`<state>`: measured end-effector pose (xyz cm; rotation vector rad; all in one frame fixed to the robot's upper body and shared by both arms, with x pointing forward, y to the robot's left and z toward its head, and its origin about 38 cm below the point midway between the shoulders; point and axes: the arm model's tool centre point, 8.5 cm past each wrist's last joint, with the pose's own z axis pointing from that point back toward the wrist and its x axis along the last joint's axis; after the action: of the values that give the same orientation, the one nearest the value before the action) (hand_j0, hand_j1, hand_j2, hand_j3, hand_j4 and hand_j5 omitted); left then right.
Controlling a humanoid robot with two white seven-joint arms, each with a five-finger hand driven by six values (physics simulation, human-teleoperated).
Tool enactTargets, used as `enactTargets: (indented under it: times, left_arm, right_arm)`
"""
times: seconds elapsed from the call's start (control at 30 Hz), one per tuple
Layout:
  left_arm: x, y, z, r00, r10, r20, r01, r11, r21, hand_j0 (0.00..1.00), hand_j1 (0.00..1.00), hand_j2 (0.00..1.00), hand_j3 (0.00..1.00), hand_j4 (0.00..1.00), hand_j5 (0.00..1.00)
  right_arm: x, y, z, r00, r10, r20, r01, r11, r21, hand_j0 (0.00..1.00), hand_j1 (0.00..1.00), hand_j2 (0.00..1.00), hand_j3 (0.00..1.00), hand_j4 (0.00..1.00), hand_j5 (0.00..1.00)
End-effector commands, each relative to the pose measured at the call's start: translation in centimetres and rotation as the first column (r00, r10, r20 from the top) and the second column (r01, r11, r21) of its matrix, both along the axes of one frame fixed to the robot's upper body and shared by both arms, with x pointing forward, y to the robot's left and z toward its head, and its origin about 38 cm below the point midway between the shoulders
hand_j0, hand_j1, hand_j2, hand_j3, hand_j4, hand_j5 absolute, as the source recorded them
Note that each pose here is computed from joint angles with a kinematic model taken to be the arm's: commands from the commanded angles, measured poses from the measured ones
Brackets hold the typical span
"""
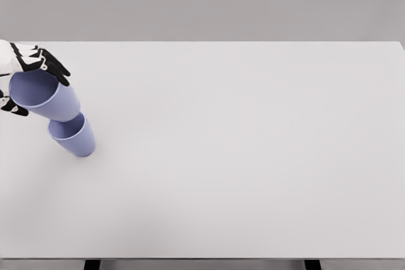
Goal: Place the right cup on the left cup with left arm
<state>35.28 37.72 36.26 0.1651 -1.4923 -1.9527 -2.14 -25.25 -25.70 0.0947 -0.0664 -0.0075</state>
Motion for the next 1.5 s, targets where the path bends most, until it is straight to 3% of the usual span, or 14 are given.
enactTargets:
  times: [0.0, 0.63, 1.47]
  left_arm:
    - [0.4, 0.8, -0.1, 1.000, 0.031, -0.004, -0.031, 1.000, -0.003, 0.53, 0.53, 0.53, 0.53, 0.53, 0.53]
    - [1.3, 1.7, -3.3, 0.995, 0.066, -0.072, -0.067, 0.998, -0.006, 0.54, 0.54, 0.54, 0.54, 0.54, 0.54]
    - [2.4, 2.2, -4.9, 0.992, 0.094, -0.089, -0.095, 0.995, -0.002, 0.55, 0.55, 0.55, 0.55, 0.55, 0.55]
  right_arm:
    - [0.0, 0.0, 0.0, 1.000, 0.000, 0.000, 0.000, 1.000, 0.000, 1.00, 1.00, 1.00, 1.00, 1.00, 1.00]
    - [0.0, 0.0, 0.0, 1.000, 0.000, 0.000, 0.000, 1.000, 0.000, 1.00, 1.00, 1.00, 1.00, 1.00, 1.00]
    - [0.0, 0.0, 0.0, 1.000, 0.000, 0.000, 0.000, 1.000, 0.000, 1.00, 1.00, 1.00, 1.00, 1.00, 1.00]
